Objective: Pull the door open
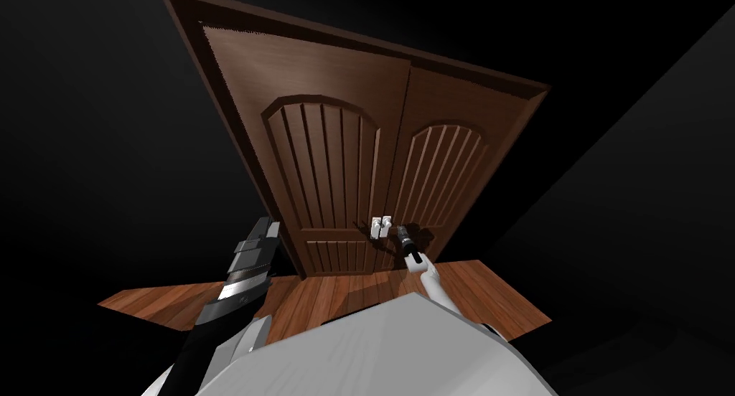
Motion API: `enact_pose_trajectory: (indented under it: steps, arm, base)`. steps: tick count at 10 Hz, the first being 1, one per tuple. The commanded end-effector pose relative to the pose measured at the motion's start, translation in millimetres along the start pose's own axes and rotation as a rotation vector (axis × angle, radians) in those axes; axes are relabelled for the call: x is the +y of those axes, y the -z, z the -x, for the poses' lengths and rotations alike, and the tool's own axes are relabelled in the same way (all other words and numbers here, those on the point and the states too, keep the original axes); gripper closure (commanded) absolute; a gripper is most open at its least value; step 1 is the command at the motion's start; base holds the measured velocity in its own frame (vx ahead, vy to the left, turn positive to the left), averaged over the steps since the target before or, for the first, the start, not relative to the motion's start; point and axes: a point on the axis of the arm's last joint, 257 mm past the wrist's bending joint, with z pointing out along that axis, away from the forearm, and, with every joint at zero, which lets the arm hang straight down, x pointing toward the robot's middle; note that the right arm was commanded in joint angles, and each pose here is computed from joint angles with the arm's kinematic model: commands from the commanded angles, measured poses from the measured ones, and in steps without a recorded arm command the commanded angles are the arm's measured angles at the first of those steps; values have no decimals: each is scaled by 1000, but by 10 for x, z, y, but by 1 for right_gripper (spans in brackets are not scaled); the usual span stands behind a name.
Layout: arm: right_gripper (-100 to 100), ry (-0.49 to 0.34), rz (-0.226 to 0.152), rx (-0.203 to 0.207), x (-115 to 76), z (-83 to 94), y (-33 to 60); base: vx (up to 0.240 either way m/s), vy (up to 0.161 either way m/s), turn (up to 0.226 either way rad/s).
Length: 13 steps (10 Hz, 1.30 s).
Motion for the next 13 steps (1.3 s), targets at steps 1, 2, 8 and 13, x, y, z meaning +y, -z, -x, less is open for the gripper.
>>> enact_pose_trajectory:
  steps: [1,2,8,13]
  arm:
    - [-100,1,-3,-4,-14,44,23]
    - [-100,0,-3,-2,-16,36,31]
    - [-100,-20,23,54,90,-324,1]
    - [-100,27,-26,-64,-107,476,198]
  base:
    - [-172,-76,-60]
    - [-183,26,-21]
    - [-184,90,49]
    - [33,-88,-147]
